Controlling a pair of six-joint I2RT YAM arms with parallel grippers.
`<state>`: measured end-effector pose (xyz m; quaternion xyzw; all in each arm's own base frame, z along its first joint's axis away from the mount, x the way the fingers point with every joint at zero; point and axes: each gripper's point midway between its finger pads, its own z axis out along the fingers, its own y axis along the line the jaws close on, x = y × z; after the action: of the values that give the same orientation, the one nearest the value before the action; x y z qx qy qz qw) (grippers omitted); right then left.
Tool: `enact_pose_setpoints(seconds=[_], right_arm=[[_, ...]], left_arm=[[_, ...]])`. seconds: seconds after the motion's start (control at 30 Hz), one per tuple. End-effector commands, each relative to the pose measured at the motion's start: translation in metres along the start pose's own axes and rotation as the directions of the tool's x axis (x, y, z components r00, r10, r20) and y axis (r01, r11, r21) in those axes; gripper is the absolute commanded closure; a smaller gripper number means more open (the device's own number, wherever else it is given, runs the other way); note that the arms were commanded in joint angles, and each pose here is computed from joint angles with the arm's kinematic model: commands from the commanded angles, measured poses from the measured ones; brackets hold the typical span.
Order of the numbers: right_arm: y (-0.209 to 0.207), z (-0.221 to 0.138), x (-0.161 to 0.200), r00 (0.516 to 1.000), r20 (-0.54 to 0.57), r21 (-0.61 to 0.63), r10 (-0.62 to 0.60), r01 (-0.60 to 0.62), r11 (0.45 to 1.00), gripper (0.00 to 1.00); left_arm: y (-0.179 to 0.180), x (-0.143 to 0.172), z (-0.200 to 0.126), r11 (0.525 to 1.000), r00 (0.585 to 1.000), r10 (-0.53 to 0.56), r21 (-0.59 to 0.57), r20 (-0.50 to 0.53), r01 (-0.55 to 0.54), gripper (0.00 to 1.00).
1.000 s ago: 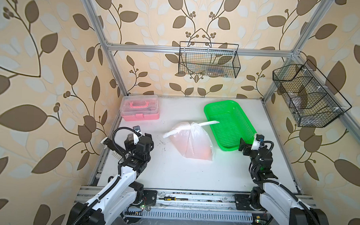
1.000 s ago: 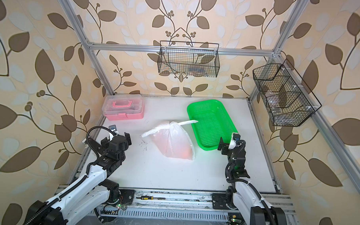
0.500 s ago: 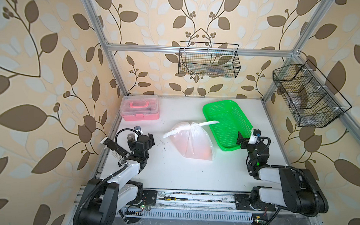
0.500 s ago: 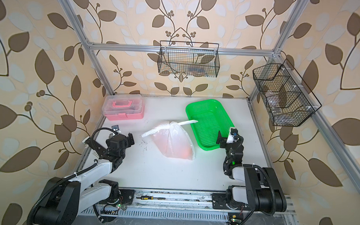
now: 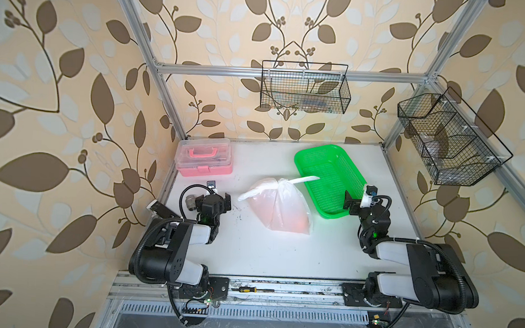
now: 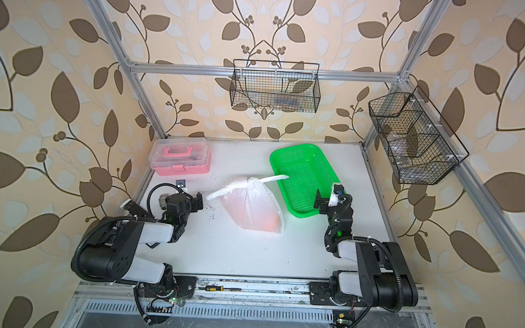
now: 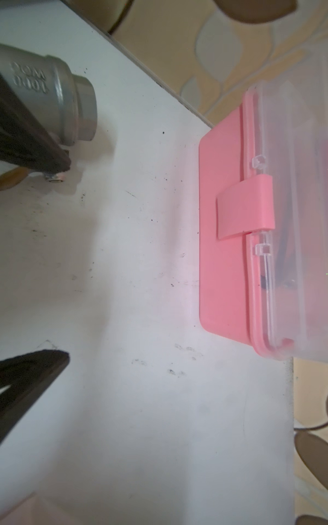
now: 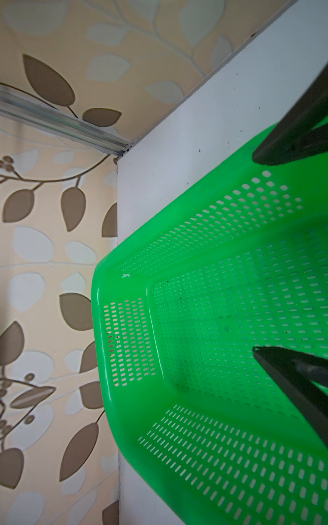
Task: Place the oranges into plastic bags & tie knots
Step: Reset both arms
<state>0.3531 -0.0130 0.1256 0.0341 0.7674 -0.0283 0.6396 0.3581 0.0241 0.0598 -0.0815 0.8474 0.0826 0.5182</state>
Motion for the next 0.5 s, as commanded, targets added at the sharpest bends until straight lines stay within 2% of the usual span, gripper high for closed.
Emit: enact_pose_setpoints(seconds=[0.0,0.03,0.47], right_arm=[[0.001,0.0016,0.0093,0.999,-0.041,0.003,-0.006,0.006,1.0,0.0],[0.0008,0.0017,0.0088,0.999,-0.039,0.004,-0.008,0.008,1.0,0.0],[0.0062,0.0016,0.0092,0.999,-0.042,-0.02,-0.021,0.02,1.0,0.0]], left_arm=[[0.0024,-0.0286,0.0176,0.996,0.997,-0.075,0.053,0.019,0.073,0.01],[0.0042,-0.026,0.0185,0.994,0.996,-0.087,0.064,-0.006,0.087,0.01],[0.0044,-0.0274,0.0174,0.994,0.996,-0.085,0.066,0.005,0.085,0.01]])
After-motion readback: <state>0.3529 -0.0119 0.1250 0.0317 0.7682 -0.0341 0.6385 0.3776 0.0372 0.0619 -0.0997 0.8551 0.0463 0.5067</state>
